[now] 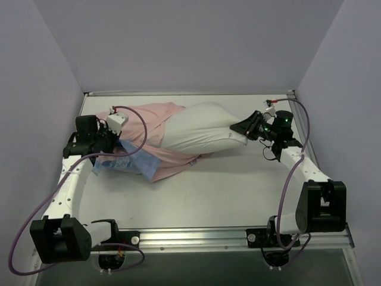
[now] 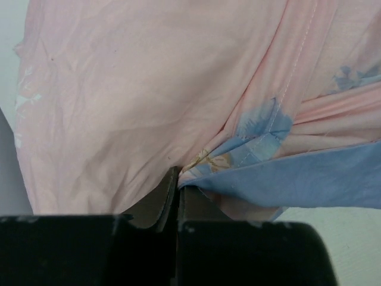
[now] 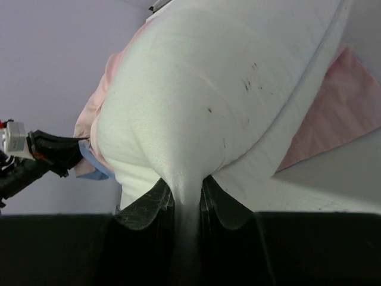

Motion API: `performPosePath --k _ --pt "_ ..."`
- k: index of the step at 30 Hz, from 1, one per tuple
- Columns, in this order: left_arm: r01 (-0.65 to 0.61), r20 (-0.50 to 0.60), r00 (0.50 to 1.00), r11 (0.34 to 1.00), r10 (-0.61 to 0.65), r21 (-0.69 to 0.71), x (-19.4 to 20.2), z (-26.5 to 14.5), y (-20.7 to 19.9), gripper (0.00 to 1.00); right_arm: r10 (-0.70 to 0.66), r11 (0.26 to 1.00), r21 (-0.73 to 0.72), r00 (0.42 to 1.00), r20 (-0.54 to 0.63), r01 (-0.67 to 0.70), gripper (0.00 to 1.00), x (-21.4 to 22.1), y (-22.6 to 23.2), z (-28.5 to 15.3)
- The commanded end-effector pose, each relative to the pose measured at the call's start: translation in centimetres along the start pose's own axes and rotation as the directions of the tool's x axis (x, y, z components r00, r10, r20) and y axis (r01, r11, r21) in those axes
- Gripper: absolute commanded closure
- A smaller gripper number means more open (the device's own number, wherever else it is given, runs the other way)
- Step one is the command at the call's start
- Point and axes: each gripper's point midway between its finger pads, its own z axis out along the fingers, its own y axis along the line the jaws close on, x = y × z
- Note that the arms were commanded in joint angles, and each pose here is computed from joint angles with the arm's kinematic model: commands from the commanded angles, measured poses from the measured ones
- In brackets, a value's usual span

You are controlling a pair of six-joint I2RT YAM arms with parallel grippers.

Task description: Remove the pillowcase from the pillow

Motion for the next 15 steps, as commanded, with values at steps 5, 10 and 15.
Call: performPosePath --k 5,10,15 --pt "0.051 -0.079 0.996 0.992 -0.042 0.119 1.4 -4.2 0.1 0.37 -0.224 0.961 0.207 0.953 0.206 0.181 1.0 -4.8 0.0 -2.5" --pt "0.09 -0.043 0.996 0.957 -0.081 0.274 -2.6 -9.1 -1.9 0.06 -0.241 0.955 0.232 0.942 0.232 0.187 1.0 -6.0 1.1 -3.2" --pt "0.149 -0.337 0.941 0.94 -0.039 0.306 5.3 -11.0 -1.8 0.06 -0.246 0.96 0.186 0.946 0.212 0.208 1.0 -4.8 3.1 -2.5"
